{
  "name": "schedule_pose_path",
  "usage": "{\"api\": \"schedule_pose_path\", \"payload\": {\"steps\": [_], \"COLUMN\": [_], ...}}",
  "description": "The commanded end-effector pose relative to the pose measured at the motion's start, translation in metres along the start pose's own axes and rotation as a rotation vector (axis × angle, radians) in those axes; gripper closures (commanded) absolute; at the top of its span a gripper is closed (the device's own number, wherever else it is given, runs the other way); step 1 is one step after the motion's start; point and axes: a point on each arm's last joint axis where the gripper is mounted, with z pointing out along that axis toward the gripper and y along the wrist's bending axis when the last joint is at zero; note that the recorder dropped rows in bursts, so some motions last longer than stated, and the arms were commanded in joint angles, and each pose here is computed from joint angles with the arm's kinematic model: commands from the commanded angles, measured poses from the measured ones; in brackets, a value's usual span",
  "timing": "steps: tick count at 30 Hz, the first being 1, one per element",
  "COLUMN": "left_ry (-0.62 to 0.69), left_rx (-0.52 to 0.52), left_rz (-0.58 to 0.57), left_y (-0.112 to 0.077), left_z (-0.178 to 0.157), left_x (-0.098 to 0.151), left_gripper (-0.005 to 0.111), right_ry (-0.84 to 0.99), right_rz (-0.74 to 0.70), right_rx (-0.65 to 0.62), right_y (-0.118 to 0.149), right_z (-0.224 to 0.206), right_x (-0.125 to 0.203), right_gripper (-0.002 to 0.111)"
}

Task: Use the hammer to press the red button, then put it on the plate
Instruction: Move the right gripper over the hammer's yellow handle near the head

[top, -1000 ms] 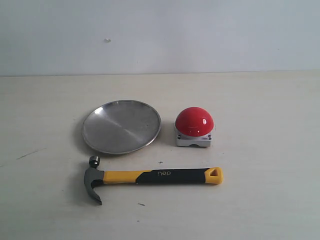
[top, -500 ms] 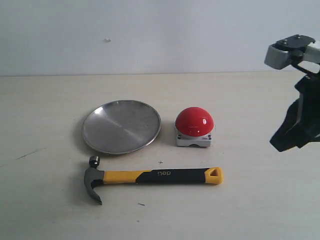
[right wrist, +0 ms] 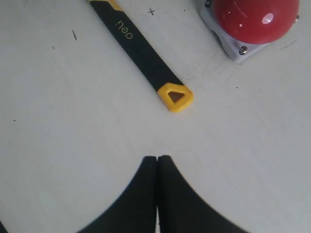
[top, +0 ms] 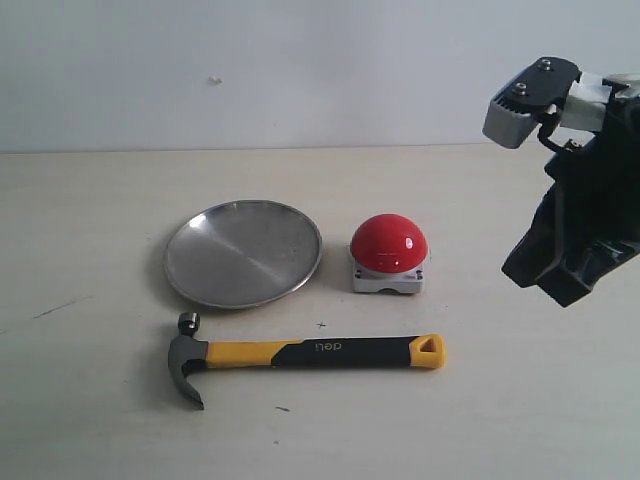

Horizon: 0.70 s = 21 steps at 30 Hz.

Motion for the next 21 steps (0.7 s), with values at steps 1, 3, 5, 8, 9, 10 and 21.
{"api": "schedule_pose_path", "payload": {"steps": [1,3,5,8,9,10,21], "left_ry": [-0.013,-0.013,-0.013,-0.013,-0.013,-0.013,-0.013], "left_rx": [0.001,0.001,0.001,0.001,0.001,0.001,0.001], "left_rz": [0.0,0.0,0.0,0.0,0.0,0.0,0.0], "left_y": [0.0,0.0,0.0,0.0,0.0,0.0,0.0], "left_z": [0.0,0.0,0.0,0.0,0.0,0.0,0.0], "left_x": [0.0,0.0,0.0,0.0,0.0,0.0,0.0], "left_gripper": [0.107,0.107,0.107,0.107,0.107,0.107,0.107], "right_ry": [-0.011,-0.012,-0.034,-0.102,-0.139,-0.198,-0.568], "right_rz": [-0.001,-0.002,0.012,0.063,0.085,0.109,0.178], "right_rx": [0.012,0.013,0.03,0.087,0.114,0.156,0.371], "right_y": [-0.001,-0.001,-0.001,-0.002,-0.002,-0.002,0.023], "right_z": [-0.002,-0.003,-0.006,-0.01,-0.012,-0.016,-0.033], "right_x": [-0.003,-0.003,-0.004,-0.006,-0.006,-0.005,0.037], "right_gripper": [0.108,0.108,0.108,0.108,0.108,0.108,0.108]}}
